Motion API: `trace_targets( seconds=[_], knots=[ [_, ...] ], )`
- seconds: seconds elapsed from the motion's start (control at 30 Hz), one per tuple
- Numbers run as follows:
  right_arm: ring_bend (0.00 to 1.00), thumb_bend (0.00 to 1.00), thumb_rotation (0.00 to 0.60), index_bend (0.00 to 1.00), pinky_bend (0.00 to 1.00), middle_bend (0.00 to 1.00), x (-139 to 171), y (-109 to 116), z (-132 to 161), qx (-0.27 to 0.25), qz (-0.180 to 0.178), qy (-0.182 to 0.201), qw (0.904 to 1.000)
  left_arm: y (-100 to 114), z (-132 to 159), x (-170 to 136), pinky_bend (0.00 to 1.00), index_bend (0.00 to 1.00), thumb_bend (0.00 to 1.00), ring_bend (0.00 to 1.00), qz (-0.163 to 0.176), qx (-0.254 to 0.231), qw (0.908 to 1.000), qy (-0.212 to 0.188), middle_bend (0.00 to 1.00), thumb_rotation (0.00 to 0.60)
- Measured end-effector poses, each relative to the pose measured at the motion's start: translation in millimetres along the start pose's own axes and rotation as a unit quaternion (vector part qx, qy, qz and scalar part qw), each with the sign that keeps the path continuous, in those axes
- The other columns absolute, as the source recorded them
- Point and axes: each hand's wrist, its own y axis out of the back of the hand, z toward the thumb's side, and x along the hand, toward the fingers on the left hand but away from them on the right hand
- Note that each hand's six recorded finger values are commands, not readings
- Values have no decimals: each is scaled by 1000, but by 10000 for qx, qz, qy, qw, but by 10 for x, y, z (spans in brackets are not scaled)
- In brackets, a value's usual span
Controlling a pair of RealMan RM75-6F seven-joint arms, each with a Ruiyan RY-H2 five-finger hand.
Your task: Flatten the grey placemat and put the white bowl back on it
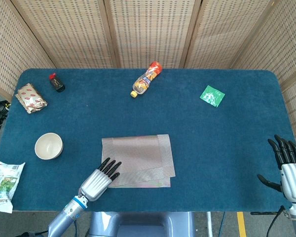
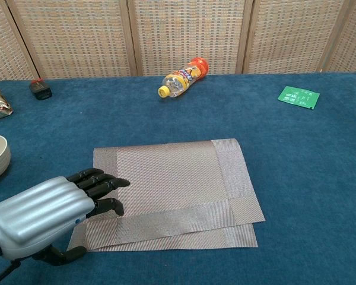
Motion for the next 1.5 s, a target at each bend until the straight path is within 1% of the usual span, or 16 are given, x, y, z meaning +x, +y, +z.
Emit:
trace_targets(
  seconds=[0.2,0.53,0.67,0.8,0.93,1.03,1.1,1.2,1.27,1.5],
  knots=[
    [0,103,600,9,0,0,-1,-1,-3,-14,5,-6,10000,-35,-48,20,0,233,312,0,-35,99,9999,97,0,600],
    [0,103,600,9,0,0,-1,-7,2,-15,17,1,10000,-75,-28,126,0,272,337,0,63,140,9996,233,0,600],
    [0,103,600,9,0,0,-2,-6,-2,-36,28,-3,10000,-65,0,136,0,318,369,0,133,128,9996,205,0,600],
    [0,103,600,9,0,0,-1,-3,-1,-44,28,1,10000,-65,-2,126,0,361,422,0,145,102,9997,186,0,600],
    [0,103,600,9,0,0,1,1,1,-51,24,5,10000,-68,-15,115,0,414,452,0,145,94,9997,190,0,600],
    [0,103,600,9,0,0,4,-1,4,-50,28,9,10000,-66,-23,111,0,471,454,0,153,79,9997,196,0,600],
    [0,103,600,9,0,0,5,-5,8,-46,35,14,10000,-62,-28,111,0,529,453,0,167,75,9996,201,0,600],
    [0,103,600,9,0,0,5,-8,11,-41,40,16,10000,-46,-30,115,0,605,453,0,220,44,9995,218,0,600],
    [0,103,600,9,0,0,4,-11,7,-40,46,9,10000,-31,-33,119,0,636,454,0,281,29,9993,240,0,600],
    [0,102,600,9,0,0,4,-7,7,-51,50,11,10000,-10,-58,128,0,652,503,0,401,-26,9987,318,0,600]
  ],
)
